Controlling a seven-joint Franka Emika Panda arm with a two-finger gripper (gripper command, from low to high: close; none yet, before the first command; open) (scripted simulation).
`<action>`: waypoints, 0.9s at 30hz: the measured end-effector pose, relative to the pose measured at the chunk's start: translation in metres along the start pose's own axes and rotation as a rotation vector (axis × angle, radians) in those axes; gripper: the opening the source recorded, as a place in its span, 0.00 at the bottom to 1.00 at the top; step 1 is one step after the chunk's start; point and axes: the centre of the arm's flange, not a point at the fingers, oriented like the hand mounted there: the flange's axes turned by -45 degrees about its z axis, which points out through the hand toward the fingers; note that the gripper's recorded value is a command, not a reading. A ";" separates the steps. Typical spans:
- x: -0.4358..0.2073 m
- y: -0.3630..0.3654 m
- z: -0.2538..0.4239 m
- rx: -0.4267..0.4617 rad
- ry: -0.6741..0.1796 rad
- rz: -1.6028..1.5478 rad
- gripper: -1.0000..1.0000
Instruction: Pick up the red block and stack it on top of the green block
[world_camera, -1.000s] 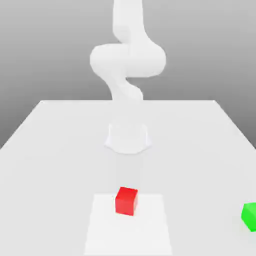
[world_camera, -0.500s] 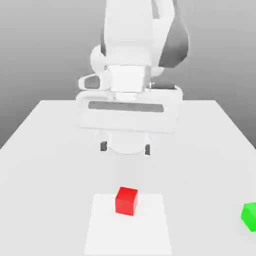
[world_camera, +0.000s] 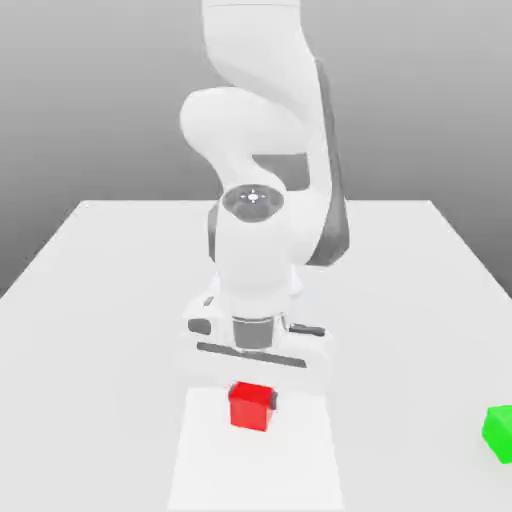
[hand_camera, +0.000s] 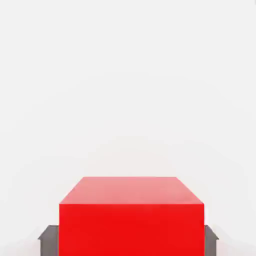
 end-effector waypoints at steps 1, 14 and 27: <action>0.000 0.000 0.004 0.000 0.000 0.000 0.00; 0.009 -0.102 -0.069 -0.011 -0.008 -0.280 0.00; -0.049 -0.334 -0.062 0.001 -0.001 -0.833 0.00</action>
